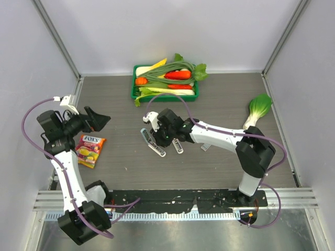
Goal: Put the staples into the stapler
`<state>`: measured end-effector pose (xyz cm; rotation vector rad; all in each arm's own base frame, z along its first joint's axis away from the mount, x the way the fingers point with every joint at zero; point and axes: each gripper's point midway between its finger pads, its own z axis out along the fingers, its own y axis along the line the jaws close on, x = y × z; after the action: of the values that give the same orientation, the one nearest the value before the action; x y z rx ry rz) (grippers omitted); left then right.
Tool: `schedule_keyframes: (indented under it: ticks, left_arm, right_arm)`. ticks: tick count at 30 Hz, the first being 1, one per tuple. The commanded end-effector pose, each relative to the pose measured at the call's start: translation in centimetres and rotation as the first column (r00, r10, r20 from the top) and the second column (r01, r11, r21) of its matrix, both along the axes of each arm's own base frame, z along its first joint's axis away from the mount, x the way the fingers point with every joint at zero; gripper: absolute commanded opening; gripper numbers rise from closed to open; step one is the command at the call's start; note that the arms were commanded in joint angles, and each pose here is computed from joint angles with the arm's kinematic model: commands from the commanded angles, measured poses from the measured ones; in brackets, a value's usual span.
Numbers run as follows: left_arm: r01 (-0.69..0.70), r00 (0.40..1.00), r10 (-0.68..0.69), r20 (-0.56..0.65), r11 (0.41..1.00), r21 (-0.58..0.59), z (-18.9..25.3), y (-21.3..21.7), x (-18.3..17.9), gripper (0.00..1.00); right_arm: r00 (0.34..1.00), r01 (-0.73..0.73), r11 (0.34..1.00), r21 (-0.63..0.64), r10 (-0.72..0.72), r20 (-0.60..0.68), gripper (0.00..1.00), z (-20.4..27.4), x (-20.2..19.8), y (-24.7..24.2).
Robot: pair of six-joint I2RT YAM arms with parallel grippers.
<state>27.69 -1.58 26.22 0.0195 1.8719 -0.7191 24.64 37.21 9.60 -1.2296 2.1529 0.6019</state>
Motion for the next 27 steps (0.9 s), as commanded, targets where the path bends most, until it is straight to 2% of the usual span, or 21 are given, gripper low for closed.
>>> schedule_keyframes:
  ticks: [1, 9, 27]
  left_arm:
    - [0.011, 0.999, -0.012, 0.051, 1.000, 0.009, 1.1, 0.0, 0.0, 1.00]
    - [0.010, 0.999, -0.010, 0.045, 1.000, 0.004, 1.0, 0.1, 0.0, 1.00]
    - [-0.002, 0.999, 0.001, 0.045, 1.000, 0.003, 1.1, 0.4, 0.1, 1.00]
  right_arm:
    - [1.000, 0.026, 0.997, 0.079, -0.027, 0.016, 0.19, 1.7, 0.9, 2.0]
    - [0.999, 0.016, 0.998, 0.057, -0.014, -0.039, 0.19, 0.0, -0.2, 2.3]
    - [0.995, 0.087, 0.996, 0.016, -0.086, -0.047, 0.19, -1.3, 0.0, 1.5]
